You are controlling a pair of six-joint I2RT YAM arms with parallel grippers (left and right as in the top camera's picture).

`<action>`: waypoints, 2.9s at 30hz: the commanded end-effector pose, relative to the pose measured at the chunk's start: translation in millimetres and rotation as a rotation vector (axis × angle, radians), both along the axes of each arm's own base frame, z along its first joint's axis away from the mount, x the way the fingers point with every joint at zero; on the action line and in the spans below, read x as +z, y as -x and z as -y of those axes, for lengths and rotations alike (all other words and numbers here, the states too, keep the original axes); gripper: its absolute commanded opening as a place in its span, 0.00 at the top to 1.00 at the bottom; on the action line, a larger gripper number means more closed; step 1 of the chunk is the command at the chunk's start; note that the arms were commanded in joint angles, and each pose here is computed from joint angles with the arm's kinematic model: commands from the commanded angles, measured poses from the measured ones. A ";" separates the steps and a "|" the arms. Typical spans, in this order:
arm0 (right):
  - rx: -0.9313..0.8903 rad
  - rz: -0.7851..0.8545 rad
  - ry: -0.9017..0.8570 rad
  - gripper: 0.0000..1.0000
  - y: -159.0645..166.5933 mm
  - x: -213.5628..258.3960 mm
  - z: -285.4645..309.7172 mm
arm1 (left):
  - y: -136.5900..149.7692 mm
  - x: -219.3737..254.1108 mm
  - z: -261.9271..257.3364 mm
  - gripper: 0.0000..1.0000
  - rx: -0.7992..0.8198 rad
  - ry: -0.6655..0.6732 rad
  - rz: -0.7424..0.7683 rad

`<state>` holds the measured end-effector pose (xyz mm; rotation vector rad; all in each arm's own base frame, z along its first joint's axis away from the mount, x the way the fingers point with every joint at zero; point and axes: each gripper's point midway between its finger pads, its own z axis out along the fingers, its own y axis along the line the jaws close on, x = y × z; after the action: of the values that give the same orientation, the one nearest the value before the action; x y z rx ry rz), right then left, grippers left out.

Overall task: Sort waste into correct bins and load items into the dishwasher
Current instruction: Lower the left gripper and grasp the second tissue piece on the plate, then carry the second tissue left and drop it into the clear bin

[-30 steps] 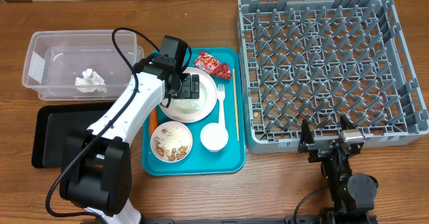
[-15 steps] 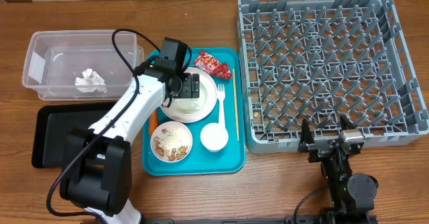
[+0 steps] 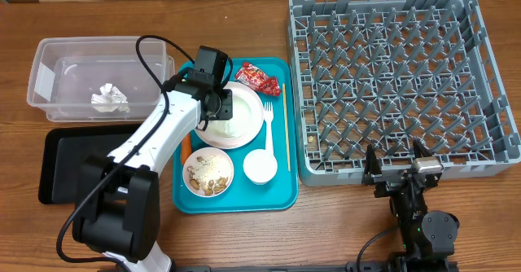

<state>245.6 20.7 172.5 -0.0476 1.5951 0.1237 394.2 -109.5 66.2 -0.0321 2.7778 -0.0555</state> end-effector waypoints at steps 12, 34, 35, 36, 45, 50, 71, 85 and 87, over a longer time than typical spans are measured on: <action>-0.002 0.005 0.001 0.00 0.0 -1.6 0.4 | 4.5 -4.1 1.1 0.82 -0.002 -0.006 -0.018; -0.002 0.005 0.001 0.00 0.0 -1.6 0.4 | -15.2 68.0 19.5 0.96 -0.029 0.086 0.044; -0.002 0.005 0.001 0.00 0.0 -1.6 0.4 | -18.3 77.0 19.0 0.96 -0.026 0.089 0.056; -0.002 0.005 0.001 0.00 0.0 -1.6 0.4 | -20.6 86.7 18.4 0.96 -0.023 0.093 0.068; -0.002 0.005 0.001 0.00 0.0 -1.5 0.4 | -38.9 137.0 -20.3 0.96 0.071 0.100 0.131; -0.002 0.005 0.001 0.00 0.0 -1.5 0.4 | -40.4 134.0 -73.7 0.96 0.265 0.121 0.105; -0.002 0.005 0.001 0.00 0.0 -1.6 0.4 | -32.2 135.4 -236.3 0.96 0.668 0.142 0.166; -0.002 0.005 0.001 0.00 0.0 -1.6 0.4 | -49.0 75.5 -223.2 0.88 0.623 0.168 0.210; -0.002 0.005 0.001 0.00 0.0 -1.5 0.4 | -51.2 71.8 -220.9 0.88 0.615 0.179 0.219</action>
<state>245.6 20.8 172.5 -0.0479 1.5951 0.1240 444.0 121.5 137.4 -0.8748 2.4326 -0.0922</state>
